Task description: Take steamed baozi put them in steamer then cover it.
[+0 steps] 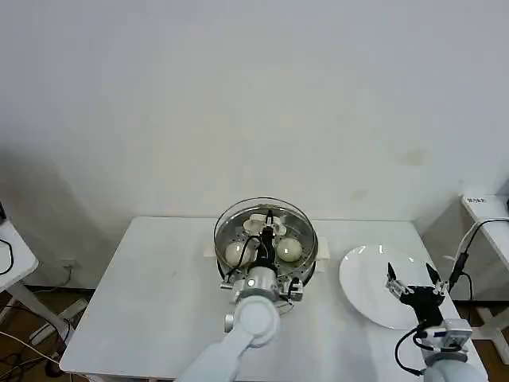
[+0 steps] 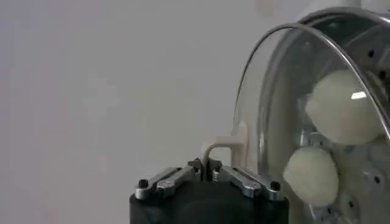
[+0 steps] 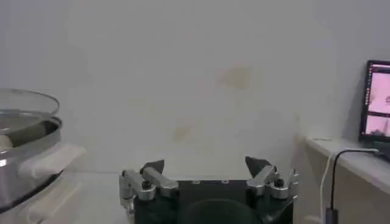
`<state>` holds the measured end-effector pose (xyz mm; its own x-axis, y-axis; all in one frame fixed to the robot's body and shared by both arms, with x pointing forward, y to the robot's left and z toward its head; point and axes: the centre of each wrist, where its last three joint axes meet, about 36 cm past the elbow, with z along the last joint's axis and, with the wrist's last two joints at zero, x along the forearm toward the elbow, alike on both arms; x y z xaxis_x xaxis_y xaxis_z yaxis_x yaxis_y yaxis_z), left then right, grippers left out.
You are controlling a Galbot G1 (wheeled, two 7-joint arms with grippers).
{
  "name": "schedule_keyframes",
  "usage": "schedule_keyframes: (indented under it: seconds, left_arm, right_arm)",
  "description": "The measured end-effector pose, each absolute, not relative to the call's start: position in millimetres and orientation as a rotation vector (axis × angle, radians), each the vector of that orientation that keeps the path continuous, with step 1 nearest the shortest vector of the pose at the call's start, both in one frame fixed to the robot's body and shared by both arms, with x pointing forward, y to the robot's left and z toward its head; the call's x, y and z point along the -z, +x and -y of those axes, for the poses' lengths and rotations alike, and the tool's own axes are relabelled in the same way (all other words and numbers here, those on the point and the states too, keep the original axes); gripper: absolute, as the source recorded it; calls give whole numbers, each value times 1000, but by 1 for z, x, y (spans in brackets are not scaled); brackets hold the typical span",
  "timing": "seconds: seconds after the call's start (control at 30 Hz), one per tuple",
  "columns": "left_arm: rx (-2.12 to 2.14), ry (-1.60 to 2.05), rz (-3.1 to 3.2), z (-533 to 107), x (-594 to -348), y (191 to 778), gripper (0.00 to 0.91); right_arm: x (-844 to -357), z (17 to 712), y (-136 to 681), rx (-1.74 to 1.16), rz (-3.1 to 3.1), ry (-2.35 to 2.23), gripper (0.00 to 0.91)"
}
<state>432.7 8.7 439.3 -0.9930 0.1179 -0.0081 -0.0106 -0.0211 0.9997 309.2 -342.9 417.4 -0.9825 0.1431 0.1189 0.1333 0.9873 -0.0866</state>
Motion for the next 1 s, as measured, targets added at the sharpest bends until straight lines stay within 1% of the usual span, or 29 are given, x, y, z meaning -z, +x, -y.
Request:
schedule_keyframes:
  seconds: [0.33, 0.6, 0.83, 1.0]
  left_arm:
    - [-2177, 123, -2159, 2, -440, 428, 0]
    - [-2204, 120, -2153, 1, -433, 428, 0]
    - [-2196, 141, -2175, 6, -434, 426, 0]
    - [-2195, 153, -2192, 8, -430, 424, 0]
  right_arm:
    - [-415, 343, 311, -124, 3010, -212, 907]
    - [-415, 343, 312, -125, 3013, -208, 907]
    - [-415, 344, 312, -128, 3013, -210, 907]
    - [-414, 343, 312, -129, 3010, -207, 907]
